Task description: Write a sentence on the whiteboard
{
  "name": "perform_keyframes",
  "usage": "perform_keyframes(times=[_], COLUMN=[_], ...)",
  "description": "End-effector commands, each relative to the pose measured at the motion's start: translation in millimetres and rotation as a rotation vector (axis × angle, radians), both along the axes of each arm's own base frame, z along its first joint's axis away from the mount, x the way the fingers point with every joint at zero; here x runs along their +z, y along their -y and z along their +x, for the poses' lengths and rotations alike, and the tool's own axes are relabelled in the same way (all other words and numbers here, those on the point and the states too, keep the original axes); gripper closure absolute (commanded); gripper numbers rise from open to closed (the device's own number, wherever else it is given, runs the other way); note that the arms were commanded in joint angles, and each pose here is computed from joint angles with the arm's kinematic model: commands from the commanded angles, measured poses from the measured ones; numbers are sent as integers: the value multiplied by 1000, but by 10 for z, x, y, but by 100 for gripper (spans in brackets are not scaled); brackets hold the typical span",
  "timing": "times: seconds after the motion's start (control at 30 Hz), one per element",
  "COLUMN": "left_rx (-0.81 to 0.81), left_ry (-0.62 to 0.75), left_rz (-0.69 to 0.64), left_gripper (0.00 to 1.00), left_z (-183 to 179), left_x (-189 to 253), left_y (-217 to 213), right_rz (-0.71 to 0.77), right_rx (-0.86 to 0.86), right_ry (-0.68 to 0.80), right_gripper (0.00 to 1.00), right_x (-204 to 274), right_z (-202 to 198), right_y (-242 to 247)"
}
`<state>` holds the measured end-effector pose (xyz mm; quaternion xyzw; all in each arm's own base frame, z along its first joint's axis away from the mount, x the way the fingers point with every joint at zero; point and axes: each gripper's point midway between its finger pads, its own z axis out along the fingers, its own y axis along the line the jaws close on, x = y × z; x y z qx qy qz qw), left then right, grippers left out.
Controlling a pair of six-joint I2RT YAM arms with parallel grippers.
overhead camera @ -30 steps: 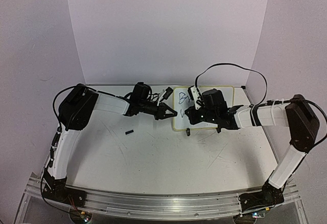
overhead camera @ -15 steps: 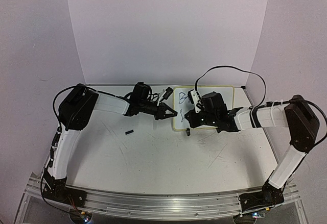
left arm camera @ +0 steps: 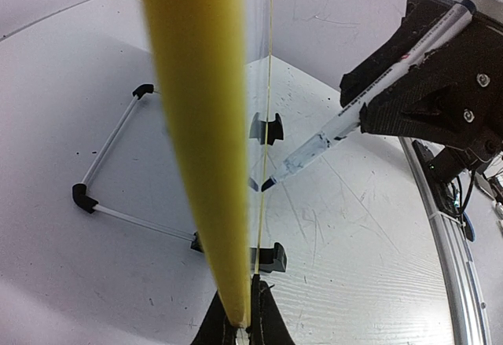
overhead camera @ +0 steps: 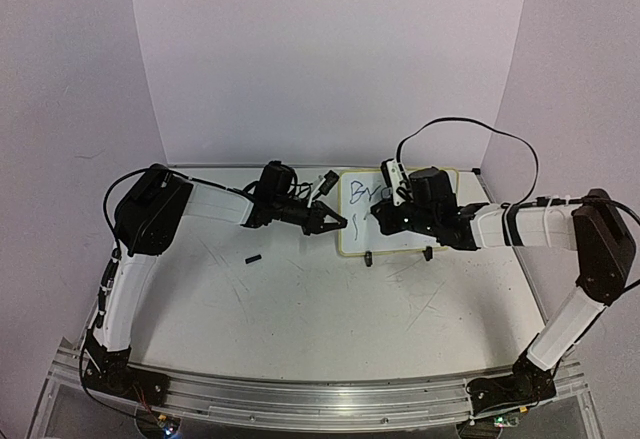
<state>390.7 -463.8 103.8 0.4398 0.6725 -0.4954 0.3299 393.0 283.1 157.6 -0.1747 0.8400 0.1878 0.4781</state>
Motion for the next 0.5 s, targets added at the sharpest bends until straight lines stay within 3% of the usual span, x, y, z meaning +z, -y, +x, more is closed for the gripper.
perform_keyframes(times=[0.0,0.47], left_rx=[88,90], left_ry=[-10,-6], left_rz=[158,159], left_gripper=[100,100], left_z=[108,114], left_x=[-445,-430], left_y=[-176,-188], right_rz=[9,-20], right_rx=[-3,5], right_ry=[51,-9], right_gripper=[100,100], right_x=[168,-147], right_z=[99,51], right_y=[-59,-119])
